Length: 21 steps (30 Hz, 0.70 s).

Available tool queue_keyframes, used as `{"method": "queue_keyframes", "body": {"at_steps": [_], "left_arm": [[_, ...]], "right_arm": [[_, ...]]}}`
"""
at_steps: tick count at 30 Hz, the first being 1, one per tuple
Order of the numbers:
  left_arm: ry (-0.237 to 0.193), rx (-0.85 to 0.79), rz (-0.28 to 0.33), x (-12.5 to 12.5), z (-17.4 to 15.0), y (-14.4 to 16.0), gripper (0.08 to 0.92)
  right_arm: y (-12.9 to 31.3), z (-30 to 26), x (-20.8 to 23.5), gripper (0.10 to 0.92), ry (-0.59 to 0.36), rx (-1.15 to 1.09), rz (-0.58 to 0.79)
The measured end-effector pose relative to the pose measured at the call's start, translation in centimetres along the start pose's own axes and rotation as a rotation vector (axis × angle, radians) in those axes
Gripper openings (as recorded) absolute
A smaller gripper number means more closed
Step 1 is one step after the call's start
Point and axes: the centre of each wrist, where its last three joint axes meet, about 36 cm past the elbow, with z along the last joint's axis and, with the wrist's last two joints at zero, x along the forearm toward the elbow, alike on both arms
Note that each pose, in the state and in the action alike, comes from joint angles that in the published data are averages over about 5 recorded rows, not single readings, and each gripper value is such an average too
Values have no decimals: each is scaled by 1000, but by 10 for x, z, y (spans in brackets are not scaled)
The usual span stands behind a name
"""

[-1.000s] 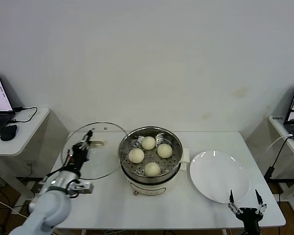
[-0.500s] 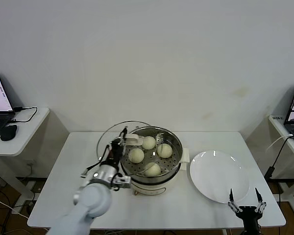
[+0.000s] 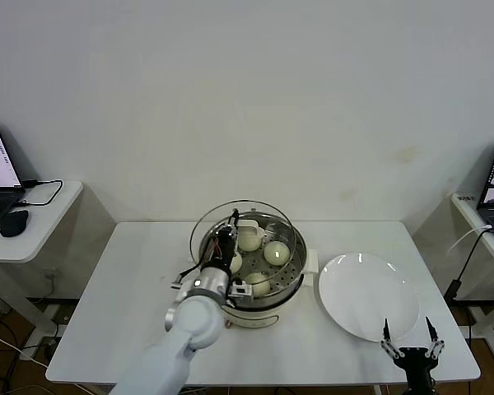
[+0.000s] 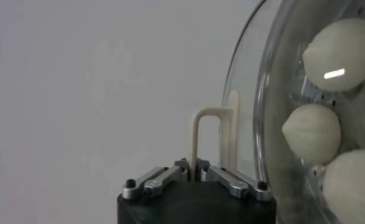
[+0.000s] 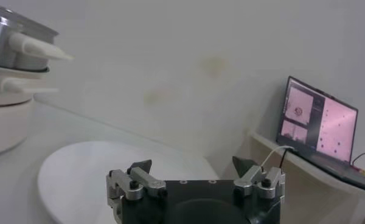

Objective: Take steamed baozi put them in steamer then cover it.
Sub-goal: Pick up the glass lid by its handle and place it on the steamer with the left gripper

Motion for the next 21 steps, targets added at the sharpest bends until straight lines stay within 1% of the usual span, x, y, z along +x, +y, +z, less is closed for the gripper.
{"method": "queue_keyframes", "body": {"at_steps": [9, 21], "left_arm": [[2, -12, 20, -8, -14, -12, 147], [-1, -26, 35, -5, -19, -23, 147]], "right_arm": [[1, 4, 0, 823, 7, -1, -1], [2, 9, -1, 823, 13, -4, -5]]}}
